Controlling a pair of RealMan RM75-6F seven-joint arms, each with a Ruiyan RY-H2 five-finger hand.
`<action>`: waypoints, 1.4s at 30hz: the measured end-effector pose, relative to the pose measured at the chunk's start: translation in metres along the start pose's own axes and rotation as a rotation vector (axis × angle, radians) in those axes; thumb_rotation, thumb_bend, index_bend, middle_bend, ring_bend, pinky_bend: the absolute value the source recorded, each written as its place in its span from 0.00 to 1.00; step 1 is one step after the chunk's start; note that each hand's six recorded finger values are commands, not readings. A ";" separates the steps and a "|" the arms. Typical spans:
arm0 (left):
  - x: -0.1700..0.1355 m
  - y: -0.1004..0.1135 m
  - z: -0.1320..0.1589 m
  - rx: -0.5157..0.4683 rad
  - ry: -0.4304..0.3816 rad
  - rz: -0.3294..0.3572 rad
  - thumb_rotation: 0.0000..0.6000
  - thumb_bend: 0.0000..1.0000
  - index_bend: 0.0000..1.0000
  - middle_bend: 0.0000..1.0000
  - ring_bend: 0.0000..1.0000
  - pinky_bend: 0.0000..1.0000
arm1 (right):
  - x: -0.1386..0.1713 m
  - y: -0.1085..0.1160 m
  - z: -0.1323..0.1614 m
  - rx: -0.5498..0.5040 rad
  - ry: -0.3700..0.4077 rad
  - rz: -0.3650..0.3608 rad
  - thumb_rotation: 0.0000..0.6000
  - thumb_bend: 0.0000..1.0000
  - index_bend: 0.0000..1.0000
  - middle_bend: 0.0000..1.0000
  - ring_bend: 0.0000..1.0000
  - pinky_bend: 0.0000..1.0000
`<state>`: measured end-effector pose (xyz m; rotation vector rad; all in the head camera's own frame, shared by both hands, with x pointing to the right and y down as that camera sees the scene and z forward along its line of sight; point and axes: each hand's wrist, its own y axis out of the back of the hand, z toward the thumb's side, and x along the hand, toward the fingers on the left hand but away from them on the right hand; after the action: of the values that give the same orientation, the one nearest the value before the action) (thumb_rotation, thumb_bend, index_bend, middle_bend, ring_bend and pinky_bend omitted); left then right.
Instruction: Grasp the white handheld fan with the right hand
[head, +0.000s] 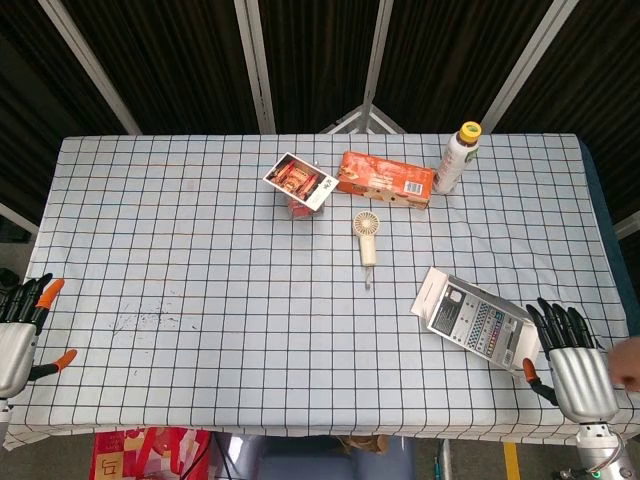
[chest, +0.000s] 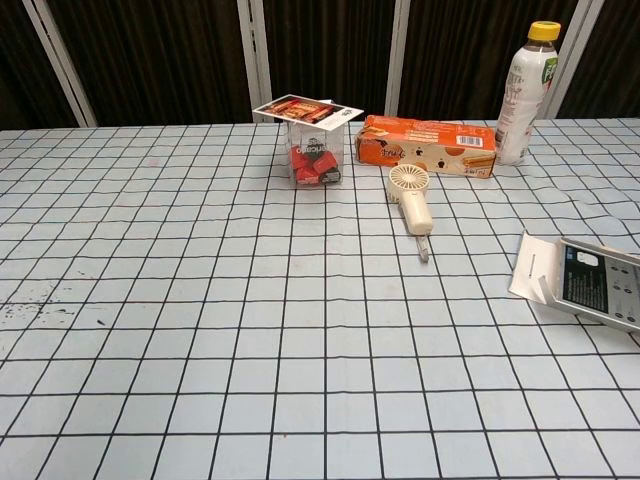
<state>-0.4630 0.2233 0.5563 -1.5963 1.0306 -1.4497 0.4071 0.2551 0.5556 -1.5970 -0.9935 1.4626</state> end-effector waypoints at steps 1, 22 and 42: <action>0.000 0.000 0.000 0.001 -0.002 0.001 1.00 0.05 0.00 0.00 0.00 0.00 | 0.000 0.000 0.000 -0.001 0.000 0.000 1.00 0.45 0.00 0.00 0.00 0.00; -0.002 0.000 0.002 -0.005 -0.003 0.003 1.00 0.05 0.00 0.00 0.00 0.00 | -0.010 0.004 0.006 -0.026 0.017 -0.017 1.00 0.45 0.00 0.00 0.03 0.09; 0.001 0.001 0.001 -0.031 -0.012 -0.012 1.00 0.05 0.00 0.00 0.00 0.00 | -0.154 0.006 0.105 -0.165 0.096 0.096 1.00 0.65 0.00 0.83 0.95 0.92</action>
<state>-0.4618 0.2223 0.5551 -1.6335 1.0433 -1.4372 0.2951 0.1155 0.6073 -1.8382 -1.0161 1.3820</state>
